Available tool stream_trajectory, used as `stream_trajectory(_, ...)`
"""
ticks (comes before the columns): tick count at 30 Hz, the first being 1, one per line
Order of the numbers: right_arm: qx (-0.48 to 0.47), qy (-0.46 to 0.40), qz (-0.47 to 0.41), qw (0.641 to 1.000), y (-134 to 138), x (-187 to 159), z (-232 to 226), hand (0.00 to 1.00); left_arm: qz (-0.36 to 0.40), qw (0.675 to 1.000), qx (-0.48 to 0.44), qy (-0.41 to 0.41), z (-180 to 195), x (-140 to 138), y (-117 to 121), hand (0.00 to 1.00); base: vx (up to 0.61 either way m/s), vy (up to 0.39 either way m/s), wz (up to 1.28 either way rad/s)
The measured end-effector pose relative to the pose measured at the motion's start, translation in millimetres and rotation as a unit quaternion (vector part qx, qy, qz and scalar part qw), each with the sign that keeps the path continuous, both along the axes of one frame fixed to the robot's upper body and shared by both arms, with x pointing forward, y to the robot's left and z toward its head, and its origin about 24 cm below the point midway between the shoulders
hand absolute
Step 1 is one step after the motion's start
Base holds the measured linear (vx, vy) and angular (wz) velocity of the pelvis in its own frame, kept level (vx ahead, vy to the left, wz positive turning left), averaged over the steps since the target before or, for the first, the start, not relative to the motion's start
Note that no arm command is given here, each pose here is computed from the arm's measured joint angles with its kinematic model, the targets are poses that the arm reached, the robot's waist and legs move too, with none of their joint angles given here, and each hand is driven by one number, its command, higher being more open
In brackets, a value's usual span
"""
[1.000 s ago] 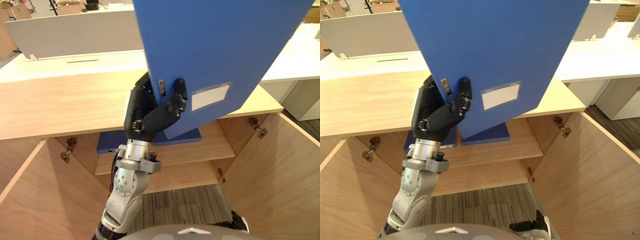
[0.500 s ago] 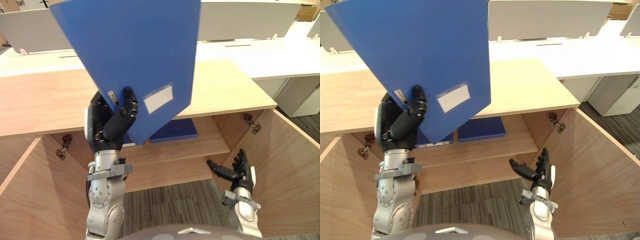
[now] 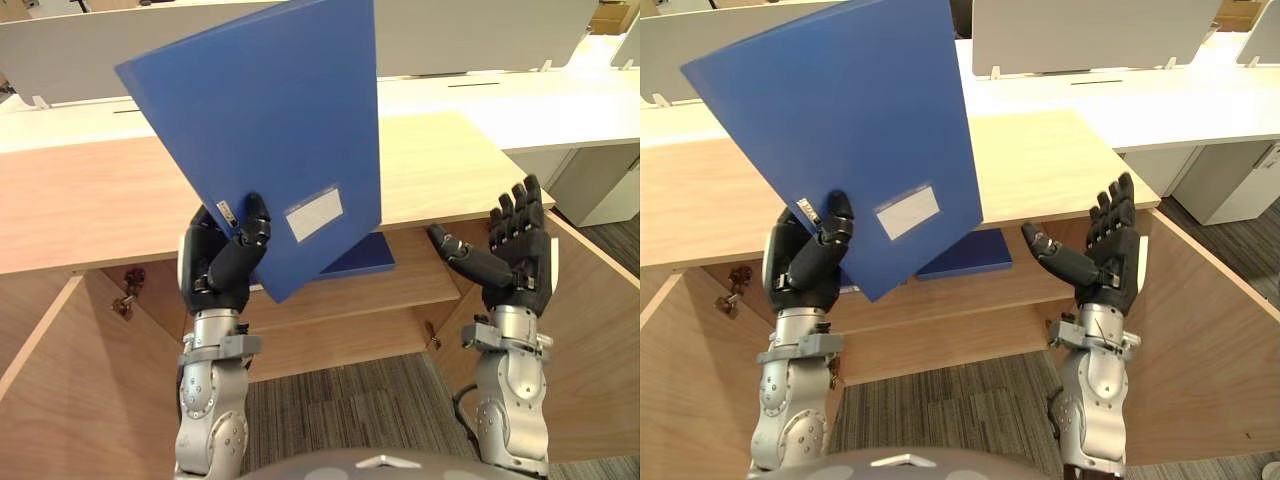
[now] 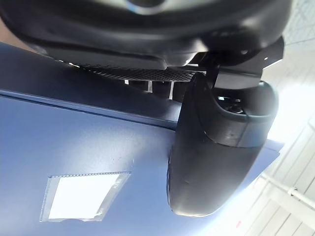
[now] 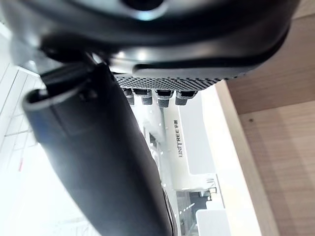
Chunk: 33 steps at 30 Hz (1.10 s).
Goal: Walk over to the cabinet, pick up the folder, carry it to the office cabinet, place the folder inside the office cabinet, then close the office cabinet door
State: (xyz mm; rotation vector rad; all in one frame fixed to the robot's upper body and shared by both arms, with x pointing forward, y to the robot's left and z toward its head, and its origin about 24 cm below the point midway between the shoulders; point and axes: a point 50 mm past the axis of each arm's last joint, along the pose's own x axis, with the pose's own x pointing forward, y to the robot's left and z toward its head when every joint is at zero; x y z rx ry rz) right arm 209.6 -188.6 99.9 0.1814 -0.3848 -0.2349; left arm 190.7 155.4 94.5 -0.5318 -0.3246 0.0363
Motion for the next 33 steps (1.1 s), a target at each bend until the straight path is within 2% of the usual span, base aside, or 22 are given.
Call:
stream_trajectory(9,-0.072,-0.062,0.099,0.991,16,19,29,1.0,-0.085,0.996,0.012,0.019,-18,2,-18,0.0,0.0,-0.001,0.0)
stream_trajectory(22,-0.148,-0.066,0.173,0.972,18,38,36,1.0,-0.16,0.986,0.043,-0.027,-9,11,-19,0.0,-0.02,0.0,0.01)
stream_trajectory(23,-0.143,-0.065,0.178,0.971,18,39,36,0.0,-0.161,0.986,0.043,-0.028,-9,11,-19,0.0,-0.04,0.0,0.01)
stream_trajectory(27,-0.097,-0.039,0.245,0.964,13,49,25,0.0,-0.163,0.985,0.052,-0.019,-13,15,-15,0.0,-0.01,0.0,0.01)
stream_trajectory(33,-0.063,0.0,0.259,0.964,7,55,10,0.0,-0.172,0.983,0.067,-0.008,-16,15,-13,0.0,0.0,0.0,0.0)
